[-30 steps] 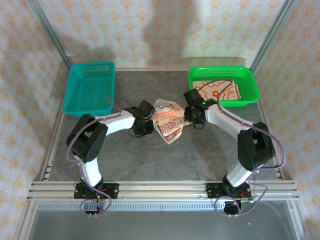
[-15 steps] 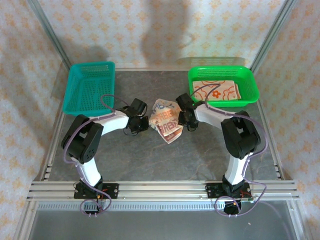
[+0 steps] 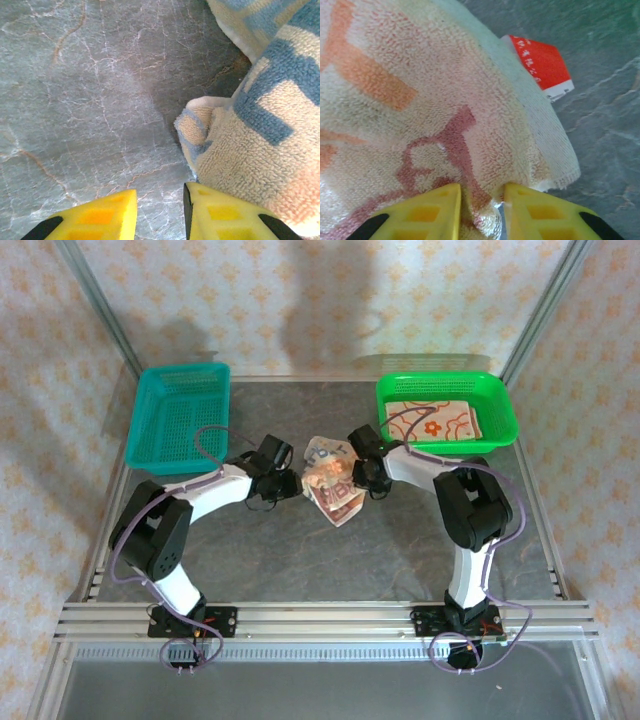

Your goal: Fold and stack the towels

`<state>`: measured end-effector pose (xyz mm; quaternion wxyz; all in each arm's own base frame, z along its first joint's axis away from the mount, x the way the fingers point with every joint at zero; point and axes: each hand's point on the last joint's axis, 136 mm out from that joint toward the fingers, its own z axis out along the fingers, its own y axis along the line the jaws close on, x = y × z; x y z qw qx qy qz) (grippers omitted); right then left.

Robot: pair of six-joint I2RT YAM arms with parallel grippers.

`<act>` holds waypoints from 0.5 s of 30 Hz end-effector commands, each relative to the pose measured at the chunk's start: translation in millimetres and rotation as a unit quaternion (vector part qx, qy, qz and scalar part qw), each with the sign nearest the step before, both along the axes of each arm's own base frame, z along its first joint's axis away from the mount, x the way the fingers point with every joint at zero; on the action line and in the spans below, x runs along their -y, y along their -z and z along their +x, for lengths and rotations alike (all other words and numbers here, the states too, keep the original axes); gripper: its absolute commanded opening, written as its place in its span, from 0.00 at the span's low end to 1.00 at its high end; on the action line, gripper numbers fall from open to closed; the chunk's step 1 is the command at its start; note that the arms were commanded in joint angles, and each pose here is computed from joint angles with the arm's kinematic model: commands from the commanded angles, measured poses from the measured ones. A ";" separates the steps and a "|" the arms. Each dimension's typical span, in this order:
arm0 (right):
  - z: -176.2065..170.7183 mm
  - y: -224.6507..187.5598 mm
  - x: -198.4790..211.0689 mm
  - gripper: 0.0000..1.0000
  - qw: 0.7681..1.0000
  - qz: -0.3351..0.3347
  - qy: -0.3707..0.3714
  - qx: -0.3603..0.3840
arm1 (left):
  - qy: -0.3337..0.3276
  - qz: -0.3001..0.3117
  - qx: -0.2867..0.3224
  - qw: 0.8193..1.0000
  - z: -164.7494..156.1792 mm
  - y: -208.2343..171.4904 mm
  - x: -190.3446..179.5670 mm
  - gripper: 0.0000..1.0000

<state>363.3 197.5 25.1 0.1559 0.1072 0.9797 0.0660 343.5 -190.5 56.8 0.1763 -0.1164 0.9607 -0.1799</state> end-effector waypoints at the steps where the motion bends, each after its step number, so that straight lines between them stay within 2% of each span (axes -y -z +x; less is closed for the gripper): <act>1: -23.6 17.4 -31.6 0.26 0.999 0.031 -0.009 -0.027 | -0.008 0.043 0.020 0.999 3.5 -24.2 -18.7 0.31; 4: -46.9 14.4 -74.5 0.26 0.997 0.050 -0.044 -0.032 | -0.021 0.068 0.026 0.997 2.6 -35.1 -36.9 0.31; 9: -73.1 -13.1 -141.6 0.30 0.991 0.061 -0.120 -0.014 | -0.047 0.093 0.025 0.994 -9.6 -43.3 -61.4 0.32; 15: -63.8 -45.1 -135.2 0.32 0.989 0.037 -0.138 0.028 | -0.078 0.091 0.003 0.993 -42.6 -35.5 -76.3 0.32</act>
